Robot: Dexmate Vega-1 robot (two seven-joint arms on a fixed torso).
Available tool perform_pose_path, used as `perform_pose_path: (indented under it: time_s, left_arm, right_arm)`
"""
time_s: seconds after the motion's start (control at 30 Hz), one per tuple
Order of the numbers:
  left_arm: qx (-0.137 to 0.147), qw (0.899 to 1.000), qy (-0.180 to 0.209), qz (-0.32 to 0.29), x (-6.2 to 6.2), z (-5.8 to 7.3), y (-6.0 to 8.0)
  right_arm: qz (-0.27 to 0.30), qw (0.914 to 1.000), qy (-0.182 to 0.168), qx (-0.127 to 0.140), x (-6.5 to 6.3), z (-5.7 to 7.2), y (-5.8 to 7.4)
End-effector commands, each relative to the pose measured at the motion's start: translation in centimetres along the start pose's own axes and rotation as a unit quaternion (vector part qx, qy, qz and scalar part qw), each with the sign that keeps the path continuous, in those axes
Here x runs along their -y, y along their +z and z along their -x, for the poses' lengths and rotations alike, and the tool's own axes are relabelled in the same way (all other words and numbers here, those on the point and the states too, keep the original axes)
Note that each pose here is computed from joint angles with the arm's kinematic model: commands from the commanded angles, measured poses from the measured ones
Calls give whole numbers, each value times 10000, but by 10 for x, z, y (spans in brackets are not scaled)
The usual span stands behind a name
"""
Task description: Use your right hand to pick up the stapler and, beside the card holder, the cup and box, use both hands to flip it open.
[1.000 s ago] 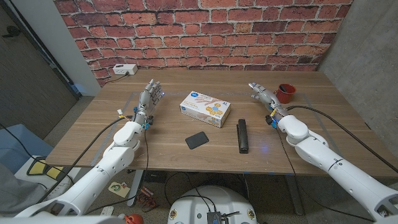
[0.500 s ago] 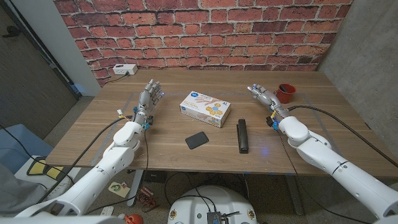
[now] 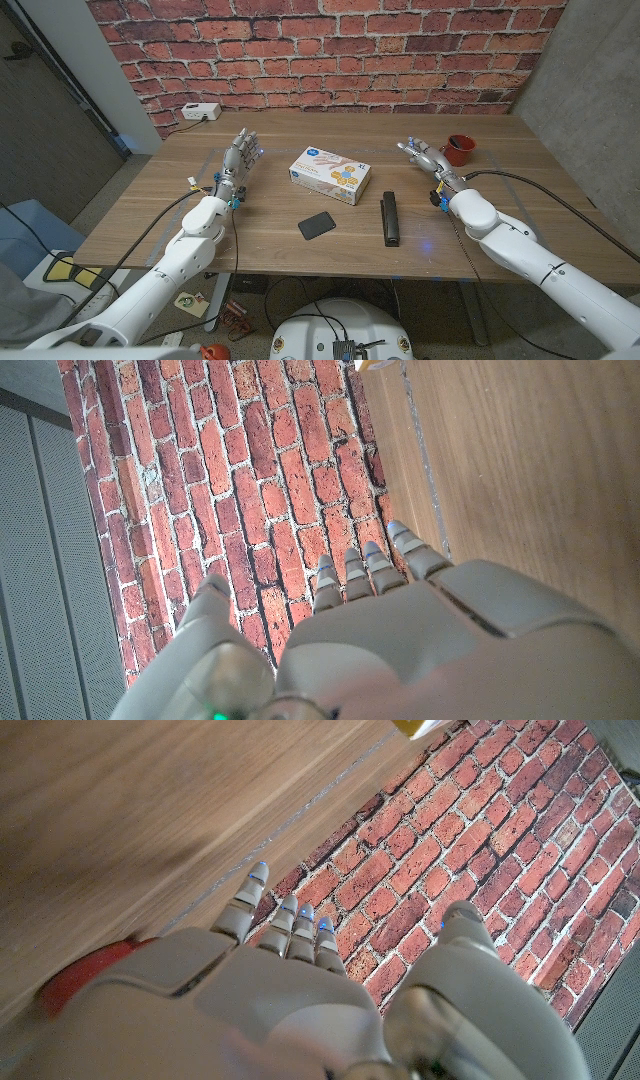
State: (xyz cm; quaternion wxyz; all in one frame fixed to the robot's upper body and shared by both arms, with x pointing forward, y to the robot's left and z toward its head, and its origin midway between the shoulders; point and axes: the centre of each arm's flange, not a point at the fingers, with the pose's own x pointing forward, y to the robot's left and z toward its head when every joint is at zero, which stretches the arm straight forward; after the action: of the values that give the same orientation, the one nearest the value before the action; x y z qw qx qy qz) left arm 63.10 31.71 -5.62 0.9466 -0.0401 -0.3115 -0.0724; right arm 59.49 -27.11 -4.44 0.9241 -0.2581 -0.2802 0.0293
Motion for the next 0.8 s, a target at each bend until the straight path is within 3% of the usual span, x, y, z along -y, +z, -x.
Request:
perform_pose_path:
  time_s: [0.03,0.8]
  left_arm:
    - [3,10000,33,2,-2,0,1]
    - [10,10000,69,10,-5,1,3]
  right_arm:
    - [235,9997,-13,-34,0,7,4]
    - [749,9971,-48,-122,-2,20,11]
